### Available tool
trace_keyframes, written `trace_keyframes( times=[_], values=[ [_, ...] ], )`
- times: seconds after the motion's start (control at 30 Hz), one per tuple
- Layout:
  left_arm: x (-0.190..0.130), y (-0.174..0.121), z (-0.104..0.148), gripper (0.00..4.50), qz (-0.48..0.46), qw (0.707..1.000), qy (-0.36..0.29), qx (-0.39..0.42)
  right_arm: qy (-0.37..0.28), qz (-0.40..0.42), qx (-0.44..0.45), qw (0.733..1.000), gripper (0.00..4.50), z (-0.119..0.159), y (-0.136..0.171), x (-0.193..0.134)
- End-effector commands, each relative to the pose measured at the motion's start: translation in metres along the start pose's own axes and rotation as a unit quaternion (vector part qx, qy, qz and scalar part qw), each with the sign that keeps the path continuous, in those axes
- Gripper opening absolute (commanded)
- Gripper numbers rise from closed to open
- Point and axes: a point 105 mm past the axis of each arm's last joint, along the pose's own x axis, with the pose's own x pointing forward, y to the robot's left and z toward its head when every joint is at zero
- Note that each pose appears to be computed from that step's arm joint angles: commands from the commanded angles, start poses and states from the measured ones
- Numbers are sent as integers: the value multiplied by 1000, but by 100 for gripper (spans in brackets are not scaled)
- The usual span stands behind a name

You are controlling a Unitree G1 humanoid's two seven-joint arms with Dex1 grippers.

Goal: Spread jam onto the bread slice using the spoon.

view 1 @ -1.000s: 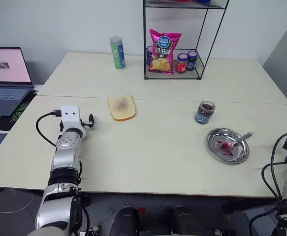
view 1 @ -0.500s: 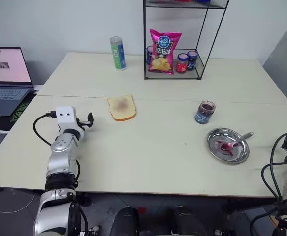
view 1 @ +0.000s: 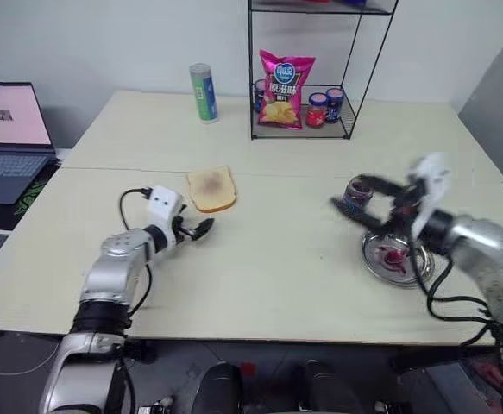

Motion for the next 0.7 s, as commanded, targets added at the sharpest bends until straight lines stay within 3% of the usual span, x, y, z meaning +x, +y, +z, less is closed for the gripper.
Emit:
trace_keyframes(
  times=[0.03, 0.2, 0.5, 0.7],
  values=[
    [13, 11, 8, 450, 36, 999, -10, -1, 12, 75, 16, 997, 447, -3, 25, 20],
    [27, 10, 0, 450, 42, 999, 1, -10, 25, 80, 13, 996, 447, -13, 32, 33],
    [47, -3, 14, 450, -15, 1000, -13, -8, 26, 52, 16, 998, 447, -18, 25, 30],
    [57, -11, 17, 334, -30, 999, -5, 15, 16, 0, 7, 1000, 450, -18, 12, 26]
  ],
)
